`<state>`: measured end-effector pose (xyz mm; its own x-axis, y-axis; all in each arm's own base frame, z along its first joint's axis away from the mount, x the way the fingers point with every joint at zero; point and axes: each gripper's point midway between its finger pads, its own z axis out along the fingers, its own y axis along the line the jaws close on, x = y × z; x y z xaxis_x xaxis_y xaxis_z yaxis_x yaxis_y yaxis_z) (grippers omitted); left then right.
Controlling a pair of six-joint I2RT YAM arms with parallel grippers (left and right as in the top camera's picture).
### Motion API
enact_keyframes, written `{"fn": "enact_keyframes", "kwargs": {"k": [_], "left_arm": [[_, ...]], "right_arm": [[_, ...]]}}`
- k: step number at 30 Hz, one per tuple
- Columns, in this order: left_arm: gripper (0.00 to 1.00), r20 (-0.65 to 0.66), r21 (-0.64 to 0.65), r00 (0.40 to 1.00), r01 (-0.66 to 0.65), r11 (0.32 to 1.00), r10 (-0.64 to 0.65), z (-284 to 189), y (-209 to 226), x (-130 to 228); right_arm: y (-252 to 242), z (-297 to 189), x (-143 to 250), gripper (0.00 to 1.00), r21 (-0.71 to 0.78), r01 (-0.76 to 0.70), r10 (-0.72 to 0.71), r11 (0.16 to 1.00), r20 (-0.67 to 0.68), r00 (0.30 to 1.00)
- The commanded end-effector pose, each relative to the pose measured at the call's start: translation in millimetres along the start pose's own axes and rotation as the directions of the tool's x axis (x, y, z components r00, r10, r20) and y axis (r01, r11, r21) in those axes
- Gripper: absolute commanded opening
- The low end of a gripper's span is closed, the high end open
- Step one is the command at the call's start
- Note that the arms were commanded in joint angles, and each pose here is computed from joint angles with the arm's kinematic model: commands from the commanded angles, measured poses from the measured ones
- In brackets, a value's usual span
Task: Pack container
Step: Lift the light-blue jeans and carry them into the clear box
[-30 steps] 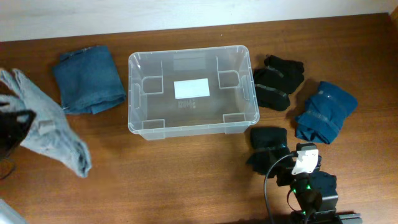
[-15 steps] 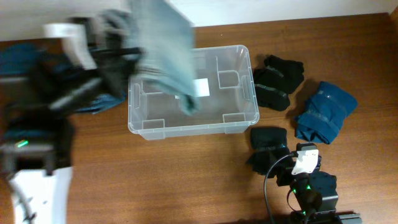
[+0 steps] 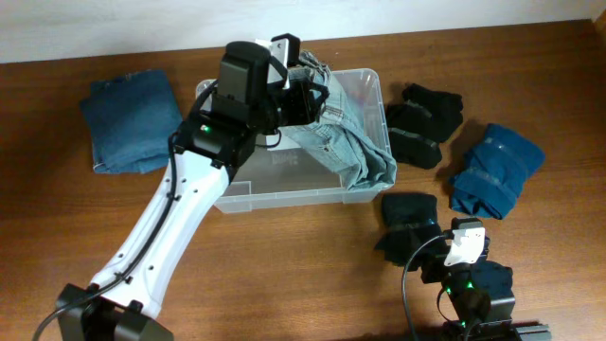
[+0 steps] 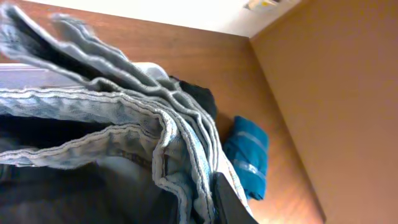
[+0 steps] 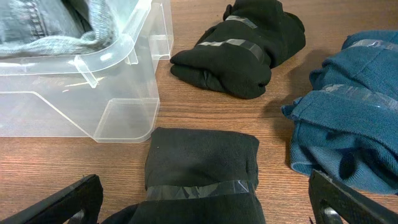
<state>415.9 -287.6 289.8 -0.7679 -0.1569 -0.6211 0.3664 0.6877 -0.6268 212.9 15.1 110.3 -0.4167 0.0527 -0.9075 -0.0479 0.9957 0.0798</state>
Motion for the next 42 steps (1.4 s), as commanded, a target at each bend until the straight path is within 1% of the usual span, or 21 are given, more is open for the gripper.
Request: {"fn": "enact_keyframes", "kwargs": {"k": [1, 7, 11, 14, 21, 24, 29, 30, 31, 34, 35, 37, 41, 42], "left_arm": [[0.00, 0.070, -0.020, 0.997, -0.020, 1.000, 0.021, 3, -9, -14], [0.01, 0.193, 0.039, 0.978, -0.090, 0.995, 0.081, -2, -27, -44], [0.01, 0.218, 0.040, 0.968, -0.134, 0.990, 0.122, -3, -30, -49], [0.00, 0.169, 0.015, 0.979, -0.121, 0.993, 0.117, 1, -21, -38], [0.00, 0.051, -0.020, 0.981, -0.185, 0.983, 0.185, 29, -9, -4], [0.00, -0.008, -0.042, 0.984, -0.180, 0.983, 0.179, 40, 3, 11], [0.01, -0.022, -0.048, 0.981, -0.193, 0.980, 0.192, 41, 5, 14], [0.05, -0.025, -0.048, 0.981, -0.192, 0.980, 0.191, 41, 5, 15], [0.11, -0.031, -0.051, 0.982, -0.189, 0.981, 0.188, 40, 6, 16], [0.35, -0.053, -0.080, 0.985, -0.168, 0.983, 0.164, 26, 14, 17], [0.40, -0.058, -0.096, 0.987, -0.157, 0.983, 0.152, 18, 19, 15], [0.43, -0.062, -0.148, 0.992, -0.117, 0.982, 0.109, -8, 35, 9], [0.44, -0.035, -0.244, 0.999, -0.033, 0.969, 0.025, -56, 70, -6], [0.44, -0.014, -0.293, 1.000, 0.016, 0.956, -0.021, -81, 89, -12]], "right_arm": [[-1, 1, 1, 0.98, 0.004, 0.004, -0.004, 1.000, 0.002, 1.000], [-1, 1, 1, 0.98, 0.004, 0.004, -0.004, 1.000, 0.002, 1.000], [-1, 1, 1, 0.98, 0.004, 0.004, -0.004, 1.000, 0.002, 1.000], [-1, 1, 1, 0.98, 0.004, 0.004, -0.004, 1.000, 0.002, 1.000], [-1, 1, 1, 0.98, 0.004, 0.004, -0.004, 1.000, 0.002, 1.000], [-1, 1, 1, 0.98, 0.004, 0.004, -0.004, 1.000, 0.002, 1.000], [-1, 1, 1, 0.98, 0.004, 0.004, -0.004, 1.000, 0.002, 1.000], [-1, 1, 1, 0.98, 0.004, 0.004, -0.004, 1.000, 0.002, 1.000], [-1, 1, 1, 0.98, 0.004, 0.004, -0.004, 1.000, 0.002, 1.000], [-1, 1, 1, 0.98, 0.004, 0.004, -0.004, 1.000, 0.002, 1.000], [-1, 1, 1, 0.98, 0.004, 0.004, -0.004, 1.000, 0.002, 1.000], [-1, 1, 1, 0.98, 0.004, 0.004, -0.004, 1.000, 0.002, 1.000], [-1, 1, 1, 0.98, 0.004, 0.004, -0.004, 1.000, 0.002, 1.000], [-1, 1, 1, 0.98, 0.004, 0.004, -0.004, 1.000, 0.002, 1.000]]}}
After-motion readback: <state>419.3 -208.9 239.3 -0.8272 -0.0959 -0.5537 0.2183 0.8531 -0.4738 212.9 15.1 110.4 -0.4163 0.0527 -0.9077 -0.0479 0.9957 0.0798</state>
